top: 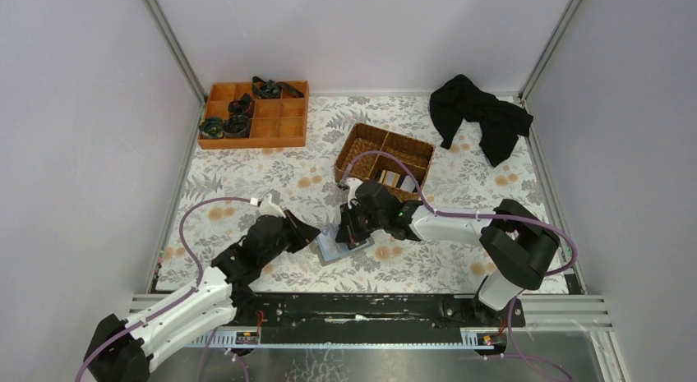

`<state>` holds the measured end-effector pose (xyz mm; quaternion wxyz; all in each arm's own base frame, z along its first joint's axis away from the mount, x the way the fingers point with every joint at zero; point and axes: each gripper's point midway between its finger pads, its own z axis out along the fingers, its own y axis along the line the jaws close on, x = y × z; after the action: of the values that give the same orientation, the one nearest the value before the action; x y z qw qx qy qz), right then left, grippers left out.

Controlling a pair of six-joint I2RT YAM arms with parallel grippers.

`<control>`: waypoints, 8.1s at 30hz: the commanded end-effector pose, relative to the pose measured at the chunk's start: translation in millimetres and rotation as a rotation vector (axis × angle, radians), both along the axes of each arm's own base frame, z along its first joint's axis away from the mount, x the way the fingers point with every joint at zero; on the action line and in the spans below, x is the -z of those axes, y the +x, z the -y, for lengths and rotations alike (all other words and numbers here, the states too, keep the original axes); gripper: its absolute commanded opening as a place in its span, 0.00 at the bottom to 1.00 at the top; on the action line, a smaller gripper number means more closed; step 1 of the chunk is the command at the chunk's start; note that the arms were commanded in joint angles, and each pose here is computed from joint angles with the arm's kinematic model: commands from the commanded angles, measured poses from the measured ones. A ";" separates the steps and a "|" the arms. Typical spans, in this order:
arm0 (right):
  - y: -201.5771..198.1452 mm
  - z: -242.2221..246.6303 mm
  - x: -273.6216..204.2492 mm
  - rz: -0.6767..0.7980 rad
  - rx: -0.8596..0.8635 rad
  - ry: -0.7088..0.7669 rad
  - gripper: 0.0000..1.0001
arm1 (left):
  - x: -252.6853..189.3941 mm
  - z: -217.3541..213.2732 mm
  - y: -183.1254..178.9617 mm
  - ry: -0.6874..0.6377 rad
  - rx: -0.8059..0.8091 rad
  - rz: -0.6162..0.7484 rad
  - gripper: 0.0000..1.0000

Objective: Take the credit cards out of the card holder

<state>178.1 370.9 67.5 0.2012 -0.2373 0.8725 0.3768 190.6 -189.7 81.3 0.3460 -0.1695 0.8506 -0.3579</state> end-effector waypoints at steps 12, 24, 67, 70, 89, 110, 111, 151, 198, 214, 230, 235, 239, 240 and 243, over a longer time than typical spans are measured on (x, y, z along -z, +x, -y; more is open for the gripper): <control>9.5 4.9 7.1 0.020 0.022 -0.037 0.03 | -6.4 9.9 6.7 0.022 0.061 0.054 0.16; 72.3 76.8 -5.5 0.058 0.242 -0.052 0.05 | -23.0 38.9 9.1 -0.052 0.186 0.139 0.19; 33.1 99.7 19.3 0.010 0.230 -0.116 0.00 | -2.3 78.0 14.2 -0.194 0.292 0.082 0.36; 38.9 92.0 2.9 0.036 0.209 -0.091 0.00 | 2.4 76.3 17.0 -0.170 0.281 0.080 0.36; 46.7 68.3 44.0 -0.053 0.171 -0.090 0.00 | 50.4 65.2 21.1 -0.095 0.203 -0.020 0.40; 31.8 64.3 66.5 -0.133 0.151 -0.084 0.00 | 20.3 87.9 15.5 -0.327 0.261 0.016 0.41; 32.0 64.1 66.5 -0.133 0.151 -0.084 0.00 | 18.9 88.6 15.1 -0.343 0.262 0.013 0.41; 45.5 66.4 13.3 0.027 0.174 -0.110 0.00 | 36.2 70.4 12.3 -0.264 0.249 -0.023 0.39; 23.1 68.0 67.2 -0.096 0.154 -0.141 0.00 | 5.5 84.7 13.2 -0.406 0.298 0.034 0.39; 23.6 65.8 68.9 -0.098 0.149 -0.140 0.00 | -1.8 90.0 15.2 -0.447 0.310 0.040 0.39; 19.5 68.6 72.0 -0.102 0.154 -0.149 0.00 | 20.6 93.4 20.1 -0.445 0.286 -0.069 0.35; 19.5 71.2 74.9 -0.098 0.165 -0.153 0.00 | 13.8 81.6 16.5 -0.446 0.276 -0.056 0.35; 19.8 67.5 76.3 -0.111 0.165 -0.138 0.00 | 10.5 76.2 17.1 -0.415 0.268 -0.038 0.36; 19.5 66.3 76.5 -0.115 0.164 -0.133 0.00 | 10.4 74.8 17.4 -0.408 0.265 -0.037 0.36; 19.4 64.2 77.7 -0.126 0.163 -0.125 0.00 | 9.5 71.3 18.0 -0.392 0.262 -0.035 0.37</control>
<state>216.2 316.2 13.6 0.2027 -0.1541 0.9063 0.3373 205.3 -264.7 62.1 0.2206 -0.1441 0.7908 -0.5524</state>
